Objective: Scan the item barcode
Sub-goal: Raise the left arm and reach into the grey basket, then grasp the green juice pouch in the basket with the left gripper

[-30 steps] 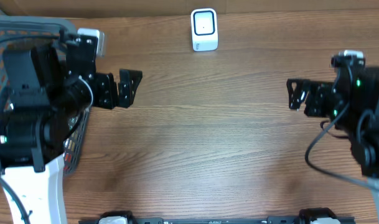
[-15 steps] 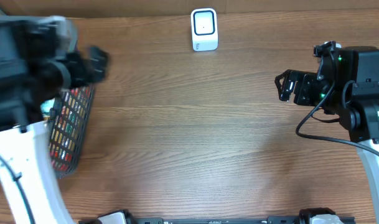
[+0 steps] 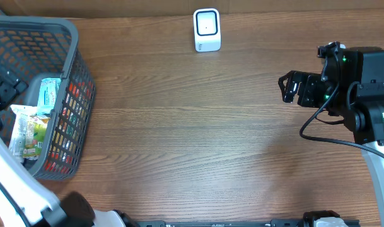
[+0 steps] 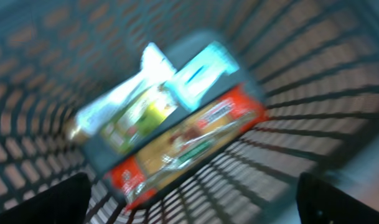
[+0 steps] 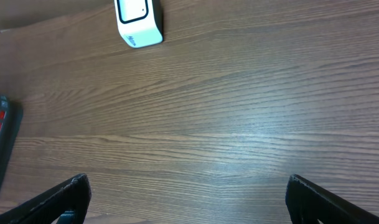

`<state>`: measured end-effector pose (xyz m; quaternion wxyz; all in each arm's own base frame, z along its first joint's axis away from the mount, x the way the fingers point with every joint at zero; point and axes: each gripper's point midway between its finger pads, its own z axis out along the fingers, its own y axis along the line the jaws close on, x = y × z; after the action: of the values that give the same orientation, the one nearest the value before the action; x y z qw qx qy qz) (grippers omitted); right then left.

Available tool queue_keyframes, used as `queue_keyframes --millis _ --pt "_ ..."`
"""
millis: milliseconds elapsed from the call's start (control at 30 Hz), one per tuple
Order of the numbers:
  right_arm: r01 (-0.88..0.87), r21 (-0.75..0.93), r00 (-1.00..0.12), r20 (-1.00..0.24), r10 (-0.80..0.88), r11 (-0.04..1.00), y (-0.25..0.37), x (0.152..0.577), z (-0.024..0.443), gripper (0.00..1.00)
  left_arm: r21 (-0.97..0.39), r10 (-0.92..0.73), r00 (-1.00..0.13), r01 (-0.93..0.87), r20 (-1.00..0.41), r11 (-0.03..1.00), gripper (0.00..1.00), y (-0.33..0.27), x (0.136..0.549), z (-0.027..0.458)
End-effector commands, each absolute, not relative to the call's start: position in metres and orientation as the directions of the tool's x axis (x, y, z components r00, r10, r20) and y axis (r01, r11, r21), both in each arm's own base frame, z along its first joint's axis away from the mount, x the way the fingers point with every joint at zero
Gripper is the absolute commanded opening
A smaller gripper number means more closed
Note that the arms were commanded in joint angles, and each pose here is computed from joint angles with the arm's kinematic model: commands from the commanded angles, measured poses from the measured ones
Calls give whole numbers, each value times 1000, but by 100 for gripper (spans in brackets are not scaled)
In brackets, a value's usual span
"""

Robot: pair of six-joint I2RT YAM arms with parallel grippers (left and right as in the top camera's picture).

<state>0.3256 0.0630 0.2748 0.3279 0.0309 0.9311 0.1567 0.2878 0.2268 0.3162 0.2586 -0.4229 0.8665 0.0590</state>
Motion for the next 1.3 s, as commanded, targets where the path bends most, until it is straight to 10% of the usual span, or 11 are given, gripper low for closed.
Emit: queue_keyframes --millis 0,433,1267 --pt "-71 313 -771 -620 147 947 67 327 284 100 -10 -759 -496 -834 -420 551 91 250 280 282" --pt "-49 312 -812 -565 144 949 68 334 264 100 96 -796 -529 -845 -295 526 91 268 283 180" --pt "-38 311 -832 -536 142 950 68 337 253 100 218 -482 -784 -588 -390 779 88 290 306 75"
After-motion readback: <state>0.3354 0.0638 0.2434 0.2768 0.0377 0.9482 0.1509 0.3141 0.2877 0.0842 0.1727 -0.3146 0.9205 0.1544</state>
